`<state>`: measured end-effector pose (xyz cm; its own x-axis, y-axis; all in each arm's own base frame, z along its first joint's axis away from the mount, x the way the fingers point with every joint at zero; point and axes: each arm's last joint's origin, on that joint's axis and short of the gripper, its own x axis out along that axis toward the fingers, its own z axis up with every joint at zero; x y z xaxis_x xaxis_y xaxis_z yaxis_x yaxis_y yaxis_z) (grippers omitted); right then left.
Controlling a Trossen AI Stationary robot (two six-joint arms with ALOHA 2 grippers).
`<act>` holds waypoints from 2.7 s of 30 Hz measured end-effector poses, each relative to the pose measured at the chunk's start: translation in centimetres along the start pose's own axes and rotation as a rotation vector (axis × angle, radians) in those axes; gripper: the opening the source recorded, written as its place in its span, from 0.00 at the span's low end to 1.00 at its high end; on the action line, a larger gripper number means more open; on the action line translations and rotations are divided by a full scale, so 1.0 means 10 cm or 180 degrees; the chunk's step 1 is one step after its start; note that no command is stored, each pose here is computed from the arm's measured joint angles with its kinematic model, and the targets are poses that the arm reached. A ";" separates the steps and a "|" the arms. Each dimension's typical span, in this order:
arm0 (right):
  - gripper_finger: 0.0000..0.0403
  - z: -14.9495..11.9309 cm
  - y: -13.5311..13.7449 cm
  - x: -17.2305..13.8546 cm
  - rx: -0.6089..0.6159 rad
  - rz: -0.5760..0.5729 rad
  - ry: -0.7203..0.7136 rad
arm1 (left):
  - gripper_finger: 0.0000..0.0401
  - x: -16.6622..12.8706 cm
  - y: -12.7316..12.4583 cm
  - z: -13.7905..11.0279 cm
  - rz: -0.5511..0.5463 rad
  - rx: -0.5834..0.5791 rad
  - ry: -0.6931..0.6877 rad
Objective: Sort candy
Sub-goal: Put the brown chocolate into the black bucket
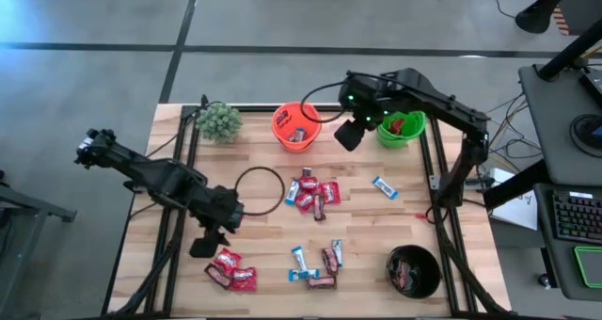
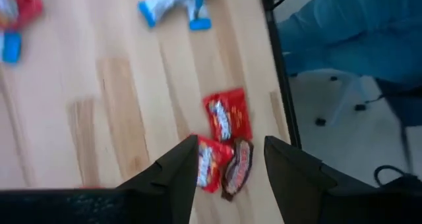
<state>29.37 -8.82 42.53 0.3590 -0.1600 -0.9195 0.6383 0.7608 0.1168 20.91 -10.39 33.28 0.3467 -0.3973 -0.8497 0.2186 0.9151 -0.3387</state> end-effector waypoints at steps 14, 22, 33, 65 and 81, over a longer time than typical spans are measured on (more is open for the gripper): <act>0.49 -0.26 0.00 -0.44 0.0005 0.0220 -0.0306 | 0.53 0.10 -0.04 0.77 0.1017 0.0537 0.0303; 0.49 -0.40 -0.01 -0.64 -0.0124 0.0359 -0.0440 | 0.55 0.30 -0.02 1.12 0.1216 0.0366 0.0612; 0.49 -0.60 -0.05 -0.89 -0.0363 0.0557 -0.0599 | 0.55 0.64 -0.11 1.63 0.0939 0.0243 0.0102; 0.49 -1.25 0.25 -0.26 -0.0440 0.0899 0.0184 | 0.55 0.05 -0.15 1.34 0.1272 -0.0312 0.0131; 0.49 -1.42 1.17 0.39 -0.0482 0.1064 0.0255 | 0.55 -0.41 -0.31 1.06 0.1300 0.0043 0.0006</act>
<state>28.54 8.38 34.98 0.4723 0.1582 -0.8671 0.3848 0.8481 0.3643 28.51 -12.32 42.12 0.4059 -0.0011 -0.9139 0.0753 0.9966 0.0322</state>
